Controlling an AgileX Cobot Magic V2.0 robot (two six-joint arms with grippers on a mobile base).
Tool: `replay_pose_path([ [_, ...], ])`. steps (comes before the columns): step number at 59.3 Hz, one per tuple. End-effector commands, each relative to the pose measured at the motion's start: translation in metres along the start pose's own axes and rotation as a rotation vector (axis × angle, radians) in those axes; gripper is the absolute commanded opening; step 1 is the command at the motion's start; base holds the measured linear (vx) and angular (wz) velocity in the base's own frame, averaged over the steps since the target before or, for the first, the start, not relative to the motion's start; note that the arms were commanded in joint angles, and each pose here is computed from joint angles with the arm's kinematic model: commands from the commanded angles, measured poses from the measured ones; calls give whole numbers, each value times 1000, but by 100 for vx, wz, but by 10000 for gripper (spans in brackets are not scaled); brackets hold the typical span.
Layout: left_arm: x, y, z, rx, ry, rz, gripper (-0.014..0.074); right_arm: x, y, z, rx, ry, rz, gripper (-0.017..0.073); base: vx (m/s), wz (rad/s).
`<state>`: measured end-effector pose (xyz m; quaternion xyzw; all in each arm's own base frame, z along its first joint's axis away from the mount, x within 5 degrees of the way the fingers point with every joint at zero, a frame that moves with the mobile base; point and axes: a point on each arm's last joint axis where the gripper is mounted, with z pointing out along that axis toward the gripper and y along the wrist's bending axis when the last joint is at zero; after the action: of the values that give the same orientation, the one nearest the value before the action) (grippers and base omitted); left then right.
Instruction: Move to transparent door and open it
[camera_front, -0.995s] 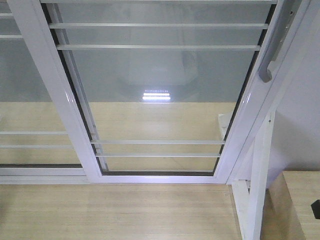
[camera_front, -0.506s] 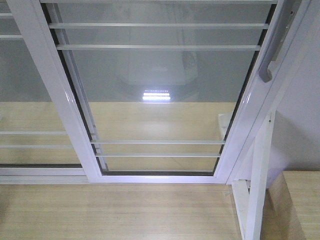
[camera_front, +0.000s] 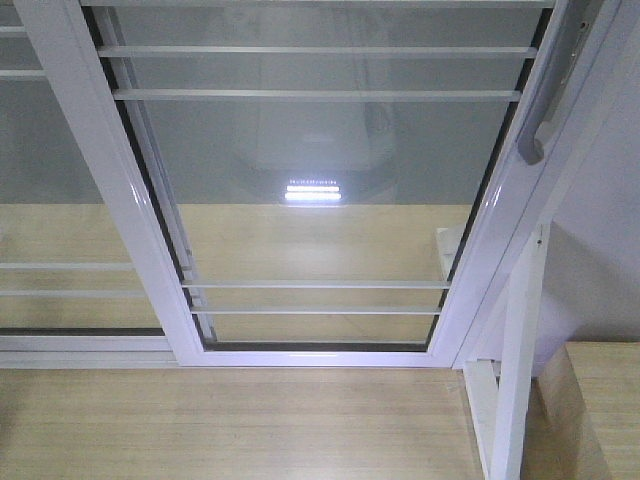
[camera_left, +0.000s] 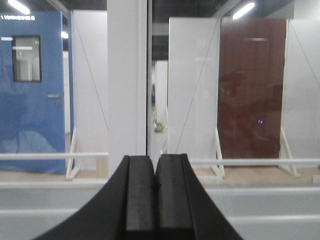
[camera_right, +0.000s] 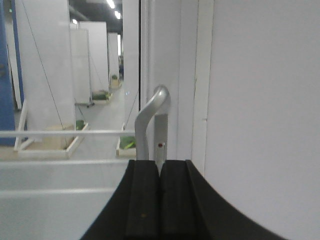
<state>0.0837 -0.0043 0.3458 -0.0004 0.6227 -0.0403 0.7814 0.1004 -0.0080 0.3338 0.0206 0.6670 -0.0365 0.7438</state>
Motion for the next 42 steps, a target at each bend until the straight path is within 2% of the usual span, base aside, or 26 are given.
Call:
replay_pose_path([
  [1, -9, -2, 14, 26, -40, -16, -6, -5, -1, 20, 6, -17, -9, -3, 0, 0],
  [12, -3, -2, 23, 22, 1, -17, -6, 11, 0, 45, 6, 72, -11, 10, 0, 0],
  [19, 3, -1, 29, 17, 44, -18, 3, 18, -1, 58, 10, 89, -12, 64, 0, 0],
  [25, 13, 0, 37, 3, 120, -27, 27, 23, -1, 68, 14, 82, -13, 158, 0, 0],
  [33, 25, 1, 49, 0, 185, -26, 71, 30, -1, 81, 20, 77, -15, 328, 0, 0],
  [42, 34, 0, 63, 12, 201, -29, 183, 37, -2, 96, 29, 36, -4, 487, 0, 0],
])
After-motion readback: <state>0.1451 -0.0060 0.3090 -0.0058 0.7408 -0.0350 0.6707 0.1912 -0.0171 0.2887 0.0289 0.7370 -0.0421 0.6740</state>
